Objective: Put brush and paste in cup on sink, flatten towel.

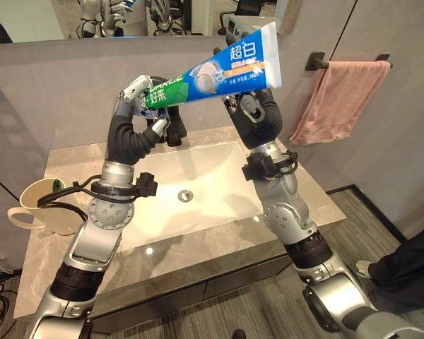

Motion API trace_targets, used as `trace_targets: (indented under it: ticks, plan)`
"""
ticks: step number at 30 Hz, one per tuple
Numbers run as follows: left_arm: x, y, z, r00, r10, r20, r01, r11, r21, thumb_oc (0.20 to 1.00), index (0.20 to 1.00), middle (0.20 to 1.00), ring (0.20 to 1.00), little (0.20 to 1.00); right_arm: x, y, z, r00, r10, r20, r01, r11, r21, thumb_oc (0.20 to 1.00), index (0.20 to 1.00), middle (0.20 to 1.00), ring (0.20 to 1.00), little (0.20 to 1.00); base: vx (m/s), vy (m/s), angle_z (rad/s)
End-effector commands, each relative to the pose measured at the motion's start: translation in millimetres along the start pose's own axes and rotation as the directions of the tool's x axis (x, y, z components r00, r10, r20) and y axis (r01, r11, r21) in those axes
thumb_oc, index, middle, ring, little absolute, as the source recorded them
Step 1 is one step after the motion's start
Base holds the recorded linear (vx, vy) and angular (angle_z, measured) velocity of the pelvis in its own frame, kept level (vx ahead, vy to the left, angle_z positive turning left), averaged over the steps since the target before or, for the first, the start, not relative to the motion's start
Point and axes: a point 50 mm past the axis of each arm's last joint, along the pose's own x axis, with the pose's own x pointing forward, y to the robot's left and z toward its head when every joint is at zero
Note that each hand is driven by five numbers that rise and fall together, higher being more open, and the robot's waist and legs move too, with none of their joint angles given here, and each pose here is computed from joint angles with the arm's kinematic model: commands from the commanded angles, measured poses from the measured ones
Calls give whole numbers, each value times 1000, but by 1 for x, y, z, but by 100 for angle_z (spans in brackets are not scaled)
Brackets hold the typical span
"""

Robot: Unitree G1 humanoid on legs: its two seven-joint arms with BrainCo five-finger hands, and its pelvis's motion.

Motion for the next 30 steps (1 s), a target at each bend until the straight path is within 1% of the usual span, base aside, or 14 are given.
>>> trace_targets:
  ticks: [1, 3, 8, 12, 18, 23, 30]
  plan:
    - [17, -3, 19, 990, 0, 141, 4, 999, -32, 200, 200, 200, 200, 200, 23, 25, 37, 974, 104, 202, -113, 993, 36, 1000, 1000, 1000, 1000, 1000, 0, 0, 0]
    - [16, -4, 17, 992, -5, 124, 10, 999, -38, 200, 200, 200, 200, 200, 23, 27, 36, 973, 107, 203, -119, 991, 52, 1000, 1000, 1000, 1000, 1000, 0, 0, 0]
    - [16, -7, 12, 995, 45, 85, -36, 994, -101, 200, 200, 200, 200, 200, 17, 37, 26, 976, 151, 156, -166, 982, 87, 1000, 1000, 1000, 1000, 1000, 0, 0, 0]
    - [22, -8, 12, 994, 55, 96, -49, 997, -68, 200, 200, 200, 200, 200, 11, 40, 17, 978, 177, 114, -189, 975, 112, 1000, 1000, 1000, 1000, 1000, 0, 0, 0]
    - [15, -9, 8, 996, 20, 86, -21, 1000, 7, 200, 200, 200, 200, 200, 14, 41, 13, 981, 165, 105, -178, 975, 135, 1000, 1000, 1000, 1000, 1000, 0, 0, 0]
    - [5, -13, 3, 999, -19, 47, 19, 1000, 0, 200, 200, 200, 200, 200, 17, 41, 15, 982, 150, 119, -165, 977, 135, 1000, 1000, 1000, 1000, 1000, 0, 0, 0]
    - [-7, -13, -2, 999, -35, 2, 35, 999, -16, 200, 200, 200, 200, 200, 16, 35, 17, 987, 101, 127, -117, 985, 124, 1000, 1000, 1000, 1000, 1000, 0, 0, 0]
